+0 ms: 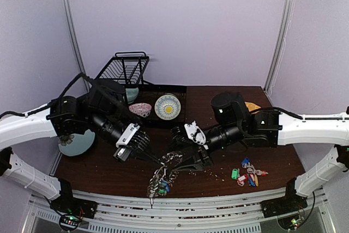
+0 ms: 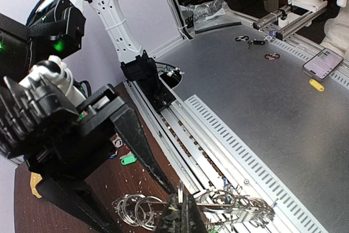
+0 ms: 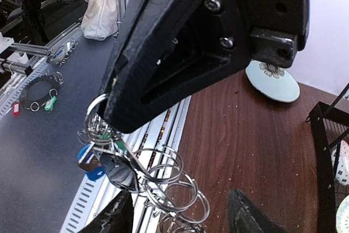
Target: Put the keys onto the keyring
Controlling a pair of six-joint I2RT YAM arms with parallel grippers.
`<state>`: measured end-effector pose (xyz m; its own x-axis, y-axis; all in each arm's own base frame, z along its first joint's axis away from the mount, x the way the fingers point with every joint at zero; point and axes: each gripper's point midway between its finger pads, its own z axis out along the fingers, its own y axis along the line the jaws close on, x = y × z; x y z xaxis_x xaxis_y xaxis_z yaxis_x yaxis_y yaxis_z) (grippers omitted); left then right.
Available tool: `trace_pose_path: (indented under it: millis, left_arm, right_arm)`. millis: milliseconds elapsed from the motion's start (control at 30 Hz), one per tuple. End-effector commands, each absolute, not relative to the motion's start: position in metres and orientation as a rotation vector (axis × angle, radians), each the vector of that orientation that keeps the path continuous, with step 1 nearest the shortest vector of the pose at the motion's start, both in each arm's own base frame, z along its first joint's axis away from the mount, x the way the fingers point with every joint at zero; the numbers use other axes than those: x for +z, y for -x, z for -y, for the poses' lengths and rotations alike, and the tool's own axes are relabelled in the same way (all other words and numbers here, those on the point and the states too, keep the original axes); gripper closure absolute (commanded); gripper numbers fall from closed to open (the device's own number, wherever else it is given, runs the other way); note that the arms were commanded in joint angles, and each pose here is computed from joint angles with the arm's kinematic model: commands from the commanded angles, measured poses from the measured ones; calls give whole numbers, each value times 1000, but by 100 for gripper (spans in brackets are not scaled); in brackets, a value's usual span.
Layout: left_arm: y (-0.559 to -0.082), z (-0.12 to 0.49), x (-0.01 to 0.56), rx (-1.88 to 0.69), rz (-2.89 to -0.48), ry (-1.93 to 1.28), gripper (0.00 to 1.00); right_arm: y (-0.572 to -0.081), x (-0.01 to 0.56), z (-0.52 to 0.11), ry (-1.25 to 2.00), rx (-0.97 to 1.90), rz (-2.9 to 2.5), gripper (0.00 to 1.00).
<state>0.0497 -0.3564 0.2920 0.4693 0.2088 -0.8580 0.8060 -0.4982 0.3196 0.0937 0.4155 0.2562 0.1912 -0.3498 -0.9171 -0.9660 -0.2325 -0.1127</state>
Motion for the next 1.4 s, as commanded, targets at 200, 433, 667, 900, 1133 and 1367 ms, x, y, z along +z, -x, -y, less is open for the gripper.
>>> trace_pose_path:
  millis: [200,433,667,900,1133,1367]
  left_arm:
    - [-51,357,320,-964,-729,-1900,100]
    - [-61,354,309,-961,-888,-1838,100]
    - [-104,339,294,-807,-1211,-1555,31]
    - [-142,338,266,-776,-1396,-1257,27]
    - [-162,353,255,-730,-1362,-1185,26]
    - [-158,376,247,-773,-1289,-1264,35]
  right_arm:
    - [-93,254,-418,1737,1011,-1167,88]
    - [-117,273,-406,1622,820,-1187,100]
    - [-144,294,-387,1477,602,-1190,100]
    - [-158,287,-387,1441,539,-1240,100]
    - [-146,292,-388,1464,586,-1171,100]
    - [-129,298,-390,1510,681,-1107,100]
